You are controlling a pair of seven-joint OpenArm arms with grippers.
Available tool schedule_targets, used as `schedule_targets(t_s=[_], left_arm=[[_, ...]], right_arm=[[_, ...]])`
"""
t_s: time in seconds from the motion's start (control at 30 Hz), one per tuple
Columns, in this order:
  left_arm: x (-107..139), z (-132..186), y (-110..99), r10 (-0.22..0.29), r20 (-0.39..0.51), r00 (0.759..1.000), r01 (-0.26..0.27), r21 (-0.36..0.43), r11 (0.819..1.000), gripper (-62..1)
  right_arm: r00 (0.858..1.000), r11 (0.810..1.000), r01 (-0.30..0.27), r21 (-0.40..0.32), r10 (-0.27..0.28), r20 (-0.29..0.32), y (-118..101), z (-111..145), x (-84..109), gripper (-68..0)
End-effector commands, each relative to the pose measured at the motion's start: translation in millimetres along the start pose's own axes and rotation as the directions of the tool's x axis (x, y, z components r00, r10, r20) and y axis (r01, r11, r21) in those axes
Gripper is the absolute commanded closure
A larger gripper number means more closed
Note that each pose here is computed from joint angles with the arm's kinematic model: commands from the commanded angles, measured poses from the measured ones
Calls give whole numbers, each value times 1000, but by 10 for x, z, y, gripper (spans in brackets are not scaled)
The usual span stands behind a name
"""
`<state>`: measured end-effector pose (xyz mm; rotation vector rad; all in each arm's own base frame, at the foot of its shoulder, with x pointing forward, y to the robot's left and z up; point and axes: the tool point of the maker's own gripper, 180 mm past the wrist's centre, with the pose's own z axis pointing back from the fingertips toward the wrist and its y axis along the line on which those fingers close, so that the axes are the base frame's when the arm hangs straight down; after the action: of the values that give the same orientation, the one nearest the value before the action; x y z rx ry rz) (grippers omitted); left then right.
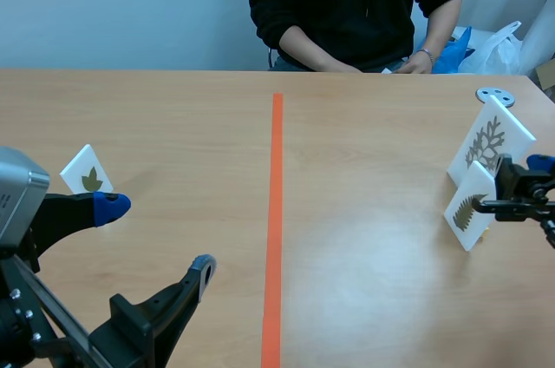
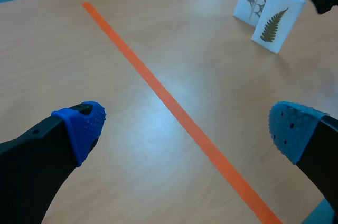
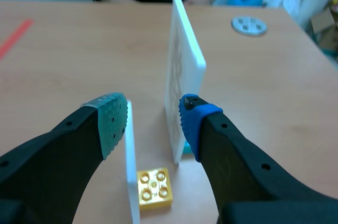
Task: Sort the leaf by its shape. The table is split by an orange tape line. A compound leaf with several leaflets goes to the left side, a simple leaf with one blade goes to the right side. Return to the home posture when a red brick is placed on the table.
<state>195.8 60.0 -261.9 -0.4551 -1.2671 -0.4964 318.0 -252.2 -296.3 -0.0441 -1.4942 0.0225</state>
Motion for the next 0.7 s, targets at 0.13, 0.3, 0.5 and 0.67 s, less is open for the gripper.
schedule_targets(t_s=[0.13,0.3,0.5,0.67], left_arm=[[101,-9,0,-6,34,999,6,-2,1000,-623],[101,-9,0,-6,34,999,6,-2,1000,-623],[101,-9,6,-6,34,999,6,1,1000,-623],[103,-7,17,-8,34,999,8,4,1000,-623]], right_arm=[[990,1000,-14,14,12,141,-41,138,637,-237],[988,986,-51,156,28,151,146,312,907,-342],[989,955,-53,291,10,146,301,599,1048,-449],[994,914,-50,402,7,107,486,804,1014,-633]])
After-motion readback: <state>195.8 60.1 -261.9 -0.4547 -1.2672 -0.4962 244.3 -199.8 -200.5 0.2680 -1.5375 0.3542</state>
